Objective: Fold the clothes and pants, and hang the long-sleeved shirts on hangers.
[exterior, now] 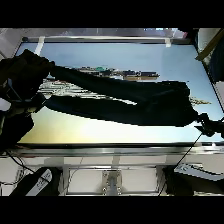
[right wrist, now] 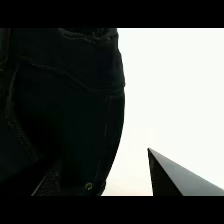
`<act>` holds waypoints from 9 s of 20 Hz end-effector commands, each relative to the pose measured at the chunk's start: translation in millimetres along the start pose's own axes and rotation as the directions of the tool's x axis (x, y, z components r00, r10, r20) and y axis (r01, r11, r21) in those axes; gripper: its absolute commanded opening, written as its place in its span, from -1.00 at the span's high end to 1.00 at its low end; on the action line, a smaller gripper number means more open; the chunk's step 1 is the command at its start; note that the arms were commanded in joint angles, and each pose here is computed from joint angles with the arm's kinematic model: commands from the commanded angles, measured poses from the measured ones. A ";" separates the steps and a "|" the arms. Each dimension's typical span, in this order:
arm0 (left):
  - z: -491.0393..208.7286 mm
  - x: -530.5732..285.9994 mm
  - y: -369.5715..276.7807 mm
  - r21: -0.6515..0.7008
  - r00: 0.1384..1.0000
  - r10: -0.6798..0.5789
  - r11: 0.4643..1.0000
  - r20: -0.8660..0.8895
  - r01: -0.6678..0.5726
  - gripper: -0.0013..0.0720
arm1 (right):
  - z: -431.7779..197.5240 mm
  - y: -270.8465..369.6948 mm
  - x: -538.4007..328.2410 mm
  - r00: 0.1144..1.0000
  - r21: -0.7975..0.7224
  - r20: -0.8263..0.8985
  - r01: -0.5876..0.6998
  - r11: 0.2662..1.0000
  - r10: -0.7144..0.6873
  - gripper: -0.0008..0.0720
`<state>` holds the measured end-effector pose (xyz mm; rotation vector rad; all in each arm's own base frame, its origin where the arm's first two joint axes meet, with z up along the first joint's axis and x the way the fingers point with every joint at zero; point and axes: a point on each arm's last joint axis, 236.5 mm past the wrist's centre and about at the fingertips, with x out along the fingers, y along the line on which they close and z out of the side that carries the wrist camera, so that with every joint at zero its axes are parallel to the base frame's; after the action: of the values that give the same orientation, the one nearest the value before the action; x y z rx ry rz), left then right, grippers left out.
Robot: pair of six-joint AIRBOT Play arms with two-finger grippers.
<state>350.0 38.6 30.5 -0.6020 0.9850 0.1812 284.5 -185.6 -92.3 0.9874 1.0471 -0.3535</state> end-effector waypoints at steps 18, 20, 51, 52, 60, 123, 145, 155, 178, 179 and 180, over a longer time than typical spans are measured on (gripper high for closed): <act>11.7 -65.8 55.1 0.020 0.980 0.200 0.980 0.011 -0.200 0.93 | 4.6 13.1 -97.5 0.999 -0.209 0.026 0.050 0.977 -0.046 0.87; -4.1 -59.3 84.1 0.051 0.954 0.297 0.954 -0.027 -0.296 0.93 | -24.3 -18.3 -100.3 0.991 -0.185 -0.050 0.114 0.976 -0.125 0.87; 97.3 202.0 -180.7 0.081 0.989 -0.142 0.986 -0.039 0.145 -0.31 | -8.4 220.6 -81.2 0.980 -0.586 0.036 -0.138 0.799 0.195 -0.45; 97.0 210.0 -176.6 0.082 0.990 -0.129 0.988 -0.056 0.133 -0.29 | -9.1 220.0 -80.9 0.981 -0.587 0.033 -0.136 0.798 0.191 -0.45; 126.9 226.2 -141.9 -0.058 0.994 -0.107 0.993 0.002 0.107 -0.29 | -5.7 216.2 -80.5 0.983 -0.593 0.047 -0.115 0.797 0.177 -0.45; 172.3 182.1 38.7 0.044 0.973 0.227 0.973 -0.041 -0.225 -0.66 | 72.5 152.9 11.7 1.000 -0.462 0.027 0.020 0.887 -0.009 -0.45; 211.2 159.5 4.5 0.087 0.987 0.147 0.984 0.066 -0.153 0.92 | 69.2 114.1 7.9 0.987 -0.454 0.007 0.148 0.879 -0.162 -0.44; 223.7 126.6 -16.7 0.107 0.985 0.123 0.985 0.120 -0.136 0.92 | 80.6 138.0 76.2 0.986 -0.315 -0.106 -0.154 0.937 0.127 -0.45; 241.9 134.0 -31.9 0.122 0.974 0.087 0.986 0.209 -0.114 0.92 | 185.3 220.2 53.0 0.972 -0.368 0.180 -0.079 0.926 0.154 0.86; 238.5 142.1 -28.3 0.100 0.976 0.093 0.988 0.196 -0.114 0.92 | 189.2 227.6 56.5 0.964 -0.373 0.207 -0.078 0.925 0.165 0.86; 235.7 147.2 -25.8 0.093 0.978 0.097 0.989 0.186 -0.116 0.89 | 193.0 235.1 58.7 0.956 -0.368 0.235 -0.080 0.926 0.176 0.86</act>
<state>610.9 131.7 35.0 -0.4033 0.8201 0.2628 555.3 -203.3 0.3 0.6686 0.8451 -0.1326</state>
